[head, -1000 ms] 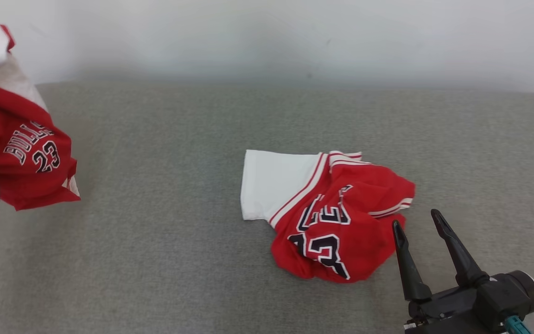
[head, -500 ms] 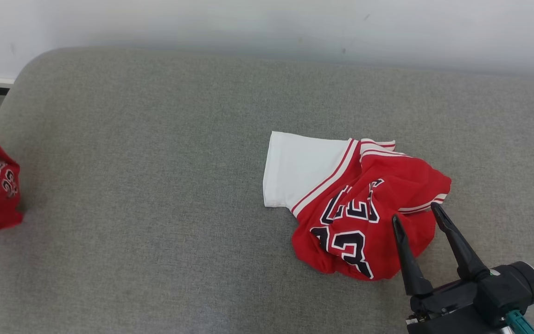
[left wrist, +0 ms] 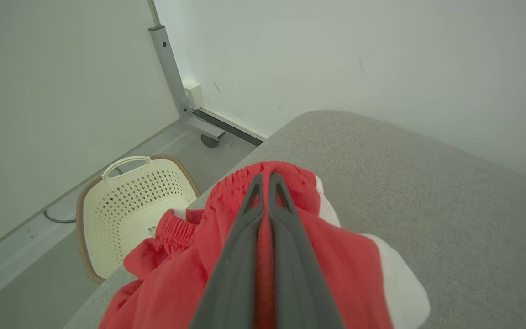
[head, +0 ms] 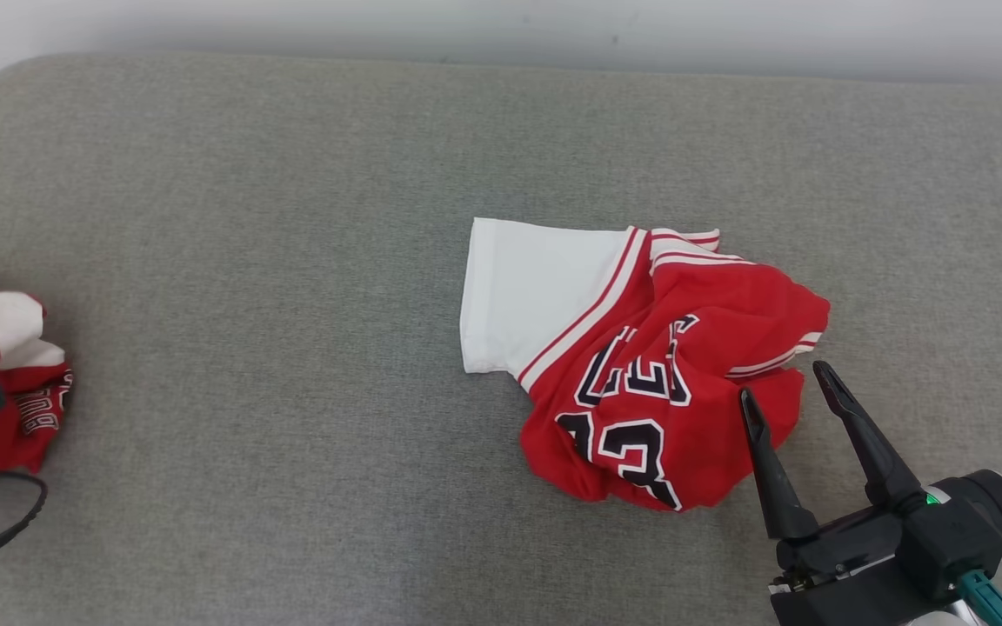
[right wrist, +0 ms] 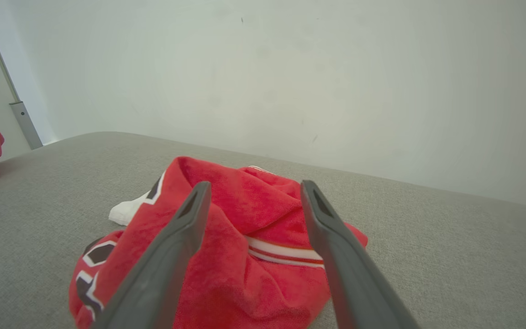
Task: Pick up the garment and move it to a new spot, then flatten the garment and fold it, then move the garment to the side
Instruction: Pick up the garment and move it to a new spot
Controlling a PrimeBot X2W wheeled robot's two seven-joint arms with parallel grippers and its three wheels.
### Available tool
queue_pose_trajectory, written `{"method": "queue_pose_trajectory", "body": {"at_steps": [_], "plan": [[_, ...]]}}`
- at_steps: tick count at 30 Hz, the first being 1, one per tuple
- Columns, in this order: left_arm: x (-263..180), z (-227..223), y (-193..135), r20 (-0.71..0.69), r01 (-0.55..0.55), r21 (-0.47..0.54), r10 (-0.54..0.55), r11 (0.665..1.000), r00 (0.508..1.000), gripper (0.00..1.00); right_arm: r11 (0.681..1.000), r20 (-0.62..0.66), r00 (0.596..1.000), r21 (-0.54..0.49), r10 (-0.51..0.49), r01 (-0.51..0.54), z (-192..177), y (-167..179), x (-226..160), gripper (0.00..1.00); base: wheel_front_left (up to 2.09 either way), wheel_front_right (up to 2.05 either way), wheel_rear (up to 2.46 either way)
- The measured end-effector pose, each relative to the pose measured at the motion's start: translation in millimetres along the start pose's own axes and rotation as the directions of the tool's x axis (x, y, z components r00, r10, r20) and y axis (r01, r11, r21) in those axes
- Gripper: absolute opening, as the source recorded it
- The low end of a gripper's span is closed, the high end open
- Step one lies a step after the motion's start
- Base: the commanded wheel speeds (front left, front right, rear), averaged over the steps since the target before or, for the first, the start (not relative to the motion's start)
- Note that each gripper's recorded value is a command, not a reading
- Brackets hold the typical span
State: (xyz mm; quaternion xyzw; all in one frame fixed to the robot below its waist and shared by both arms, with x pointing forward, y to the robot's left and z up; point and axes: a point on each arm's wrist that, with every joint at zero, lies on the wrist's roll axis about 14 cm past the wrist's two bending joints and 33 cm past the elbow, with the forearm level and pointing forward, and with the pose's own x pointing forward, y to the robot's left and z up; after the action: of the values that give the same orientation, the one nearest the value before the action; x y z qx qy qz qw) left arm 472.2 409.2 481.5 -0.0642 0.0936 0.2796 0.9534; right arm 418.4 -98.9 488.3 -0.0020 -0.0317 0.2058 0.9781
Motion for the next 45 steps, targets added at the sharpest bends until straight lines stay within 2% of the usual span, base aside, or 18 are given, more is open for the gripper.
{"method": "queue_pose_trajectory", "body": {"at_steps": [2,3,4,5,11,17,21,23,27,34,40,45], "plan": [[1,-8,-1,-0.036,0.000,-0.005,0.000,1.000,0.999,0.09,1.000,-0.002,1.000,0.000,-0.007,0.007,-1,-2,-1,1.00,0.00,0.00,0.00],[2,-11,-2,-0.045,-0.001,-0.002,0.001,1.000,0.999,0.36,1.000,-0.002,1.000,0.000,-0.010,0.010,0,-3,-1,1.00,0.00,0.00,0.00],[2,-12,-4,-0.048,0.002,0.001,-0.002,1.000,0.999,0.80,1.000,-0.001,1.000,-0.001,-0.014,0.014,0,-4,-2,1.00,0.00,0.00,0.00],[3,-10,-6,-0.042,0.006,0.002,-0.006,1.000,0.999,1.00,1.000,0.000,1.000,-0.001,-0.016,0.016,1,-4,-2,1.00,0.00,0.00,0.00],[6,33,-25,0.078,0.068,0.019,-0.069,0.998,0.995,1.00,1.000,0.034,0.999,0.006,-0.029,0.029,13,-2,-2,1.00,0.00,0.00,0.00],[-6,65,-52,0.181,0.166,0.029,-0.169,0.986,0.969,1.00,0.999,0.074,0.996,0.022,-0.051,0.049,29,-1,-7,1.00,0.00,0.00,0.00],[-30,83,-74,0.272,0.257,0.059,-0.263,0.965,0.925,1.00,0.997,0.087,0.993,0.028,-0.075,0.073,36,-1,-17,1.00,0.00,0.00,0.00],[-56,76,-89,0.301,0.309,0.088,-0.321,0.947,0.898,1.00,0.996,0.067,0.994,0.035,-0.088,0.086,32,1,-28,1.00,0.00,0.00,0.00],[-95,55,-106,0.307,0.383,0.065,-0.384,0.921,0.871,1.00,0.993,0.081,0.991,0.040,-0.110,0.107,40,2,-39,1.00,0.00,0.00,0.00],[-158,30,-136,0.316,0.505,0.085,-0.504,0.859,0.804,1.00,0.985,0.115,0.978,0.029,-0.175,0.173,53,-9,-67,1.00,0.00,0.00,0.00],[-201,4,-154,0.286,0.551,0.173,-0.577,0.816,0.765,1.00,0.972,0.122,0.965,0.014,-0.234,0.234,56,-19,-95,1.00,0.00,0.00,0.00],[-226,-13,-162,0.259,0.584,0.197,-0.617,0.787,0.743,1.00,0.963,0.126,0.956,0.012,-0.267,0.267,57,-21,-116,1.00,0.00,0.00,0.00]]}}
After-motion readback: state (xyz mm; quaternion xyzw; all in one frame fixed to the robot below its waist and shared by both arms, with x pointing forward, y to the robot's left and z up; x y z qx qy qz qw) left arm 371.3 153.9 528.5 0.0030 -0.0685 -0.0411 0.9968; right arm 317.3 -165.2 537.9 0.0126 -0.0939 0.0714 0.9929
